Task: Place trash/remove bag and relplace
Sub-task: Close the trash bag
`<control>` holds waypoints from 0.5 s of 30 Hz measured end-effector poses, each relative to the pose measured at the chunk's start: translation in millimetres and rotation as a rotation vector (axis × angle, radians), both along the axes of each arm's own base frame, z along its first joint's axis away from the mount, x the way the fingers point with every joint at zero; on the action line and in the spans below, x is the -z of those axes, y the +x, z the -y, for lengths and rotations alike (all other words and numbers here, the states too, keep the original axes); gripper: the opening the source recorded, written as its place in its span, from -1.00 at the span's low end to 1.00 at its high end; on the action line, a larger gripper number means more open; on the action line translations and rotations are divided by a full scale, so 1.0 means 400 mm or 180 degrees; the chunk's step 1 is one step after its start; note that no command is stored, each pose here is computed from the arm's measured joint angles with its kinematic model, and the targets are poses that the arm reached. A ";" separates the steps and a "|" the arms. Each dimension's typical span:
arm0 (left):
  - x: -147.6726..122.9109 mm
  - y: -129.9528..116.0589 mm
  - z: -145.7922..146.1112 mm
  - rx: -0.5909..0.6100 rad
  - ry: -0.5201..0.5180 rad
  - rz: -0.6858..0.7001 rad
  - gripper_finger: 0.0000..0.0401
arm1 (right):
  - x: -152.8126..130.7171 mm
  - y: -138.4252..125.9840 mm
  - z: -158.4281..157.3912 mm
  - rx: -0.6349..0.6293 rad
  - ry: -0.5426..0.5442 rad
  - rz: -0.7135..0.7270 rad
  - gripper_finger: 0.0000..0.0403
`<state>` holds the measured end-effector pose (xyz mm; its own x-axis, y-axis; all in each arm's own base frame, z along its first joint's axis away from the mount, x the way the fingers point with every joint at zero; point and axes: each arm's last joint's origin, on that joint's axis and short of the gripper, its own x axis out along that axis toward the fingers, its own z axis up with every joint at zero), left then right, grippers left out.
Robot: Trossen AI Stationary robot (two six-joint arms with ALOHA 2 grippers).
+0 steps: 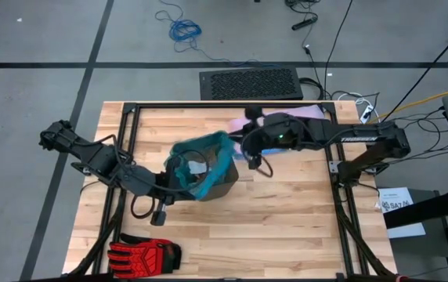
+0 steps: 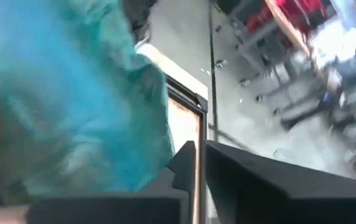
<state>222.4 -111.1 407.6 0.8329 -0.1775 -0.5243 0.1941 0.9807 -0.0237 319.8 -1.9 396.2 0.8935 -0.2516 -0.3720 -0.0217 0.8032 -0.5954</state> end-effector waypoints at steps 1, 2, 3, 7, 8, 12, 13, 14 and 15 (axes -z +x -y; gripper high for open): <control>0.000 0.000 0.000 0.0001 0.0001 0.0001 -1.00 | -0.006 -0.007 0.000 0.0069 0.0165 0.0064 -0.79; 0.000 0.000 0.000 -0.0003 0.0001 0.0002 -1.00 | -0.012 -0.015 0.000 0.0132 0.0327 0.0123 -0.73; 0.000 0.000 0.000 -0.0002 0.0001 0.0001 -1.00 | -0.018 -0.023 0.000 0.0195 0.0507 0.0178 -0.67; 0.000 0.000 0.000 -0.0003 -0.0001 0.0001 -1.00 | -0.045 -0.067 0.010 0.0513 0.1238 0.0410 -0.39; 0.000 0.000 0.000 -0.0004 -0.0001 0.0002 -1.00 | -0.049 -0.080 0.018 0.0641 0.1443 0.0450 -0.33; 0.000 0.000 0.000 -0.0006 0.0000 0.0001 -1.00 | -0.028 -0.123 0.069 0.1183 0.2388 0.0215 -0.14; 0.000 0.000 0.000 -0.0005 0.0000 0.0002 -1.00 | -0.017 -0.131 0.084 0.1238 0.2652 0.0068 -0.12; 0.000 0.000 0.000 -0.0004 0.0000 0.0001 -1.00 | -0.008 -0.137 0.098 0.1258 0.2895 -0.0054 -0.11; 0.000 0.000 0.000 -0.0003 0.0001 0.0000 -1.00 | 0.003 -0.139 0.110 0.1258 0.3101 -0.0135 -0.10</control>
<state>222.4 -111.1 407.6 0.8331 -0.1763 -0.5243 0.1930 0.9809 -0.0233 264.4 -45.8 395.0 0.7946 -0.0976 -0.5993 0.3406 0.8887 0.3069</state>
